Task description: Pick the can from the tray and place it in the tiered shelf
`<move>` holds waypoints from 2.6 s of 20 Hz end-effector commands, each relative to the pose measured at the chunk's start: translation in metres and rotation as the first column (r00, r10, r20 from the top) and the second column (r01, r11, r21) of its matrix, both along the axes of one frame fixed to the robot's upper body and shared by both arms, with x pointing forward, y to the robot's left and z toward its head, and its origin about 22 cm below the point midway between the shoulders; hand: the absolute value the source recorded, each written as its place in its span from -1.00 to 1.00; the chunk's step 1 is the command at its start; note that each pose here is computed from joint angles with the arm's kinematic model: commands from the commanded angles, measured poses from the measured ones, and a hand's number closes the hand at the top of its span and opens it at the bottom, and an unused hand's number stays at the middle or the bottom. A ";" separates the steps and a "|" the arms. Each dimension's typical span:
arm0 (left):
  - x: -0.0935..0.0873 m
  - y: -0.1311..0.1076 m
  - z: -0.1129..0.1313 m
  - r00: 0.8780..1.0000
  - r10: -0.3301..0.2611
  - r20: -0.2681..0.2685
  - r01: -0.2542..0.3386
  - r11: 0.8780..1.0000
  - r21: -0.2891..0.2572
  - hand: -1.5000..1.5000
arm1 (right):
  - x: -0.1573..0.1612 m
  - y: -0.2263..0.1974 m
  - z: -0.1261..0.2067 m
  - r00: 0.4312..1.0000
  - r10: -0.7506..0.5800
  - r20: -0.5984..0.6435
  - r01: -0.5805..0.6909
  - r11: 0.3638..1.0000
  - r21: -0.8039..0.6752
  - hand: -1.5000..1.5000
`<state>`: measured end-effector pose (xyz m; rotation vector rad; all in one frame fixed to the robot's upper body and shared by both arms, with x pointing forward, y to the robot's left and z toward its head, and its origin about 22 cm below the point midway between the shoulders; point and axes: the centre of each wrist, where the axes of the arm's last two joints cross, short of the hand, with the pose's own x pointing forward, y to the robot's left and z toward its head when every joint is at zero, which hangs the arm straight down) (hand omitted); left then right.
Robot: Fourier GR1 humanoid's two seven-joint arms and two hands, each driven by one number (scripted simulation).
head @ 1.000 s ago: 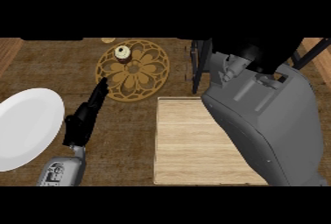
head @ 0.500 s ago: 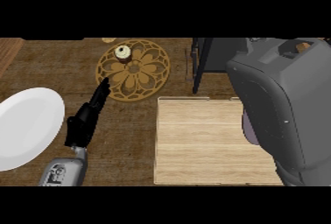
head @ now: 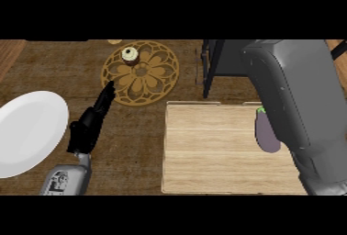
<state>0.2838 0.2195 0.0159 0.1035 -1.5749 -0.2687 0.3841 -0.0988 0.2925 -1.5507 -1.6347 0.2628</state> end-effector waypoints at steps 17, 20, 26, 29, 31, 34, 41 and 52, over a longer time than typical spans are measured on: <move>0.007 -0.003 -0.003 1.000 -0.007 -0.009 0.007 1.000 -0.021 0.00 | 0.058 -0.062 -0.036 0.979 0.098 0.178 -0.141 0.957 0.253 1.00; -0.004 -0.017 0.002 1.000 -0.008 0.011 0.008 1.000 0.000 0.00 | 0.062 -0.081 -0.054 0.989 -0.145 0.036 0.137 0.977 0.160 1.00; 0.002 -0.006 -0.006 1.000 0.006 -0.002 -0.007 1.000 -0.020 0.00 | 0.049 -0.104 -0.051 0.975 -0.217 0.045 0.203 0.955 0.219 -1.00; 0.011 0.000 0.002 1.000 0.013 0.008 -0.013 1.000 -0.006 0.00 | 0.045 -0.096 -0.047 0.983 -0.170 0.073 0.140 0.943 0.302 -1.00; -0.007 0.005 0.000 1.000 0.000 -0.001 0.000 1.000 -0.011 0.00 | 0.047 -0.097 -0.045 0.982 -0.166 0.096 0.124 0.933 0.337 -1.00; -0.007 -0.003 0.006 1.000 0.012 0.000 -0.012 1.000 -0.022 0.00 | 0.031 -0.100 -0.030 0.984 -0.093 0.154 0.022 0.913 0.406 -1.00; -0.001 0.014 -0.001 1.000 0.010 0.003 -0.010 1.000 0.003 0.00 | 0.021 -0.100 -0.011 0.986 -0.009 0.168 -0.067 0.896 0.440 -1.00; -0.004 0.017 -0.003 0.999 0.035 -0.018 -0.035 0.999 -0.007 0.00 | -0.023 -0.153 0.058 0.896 -0.222 0.384 -0.098 0.747 0.658 -1.00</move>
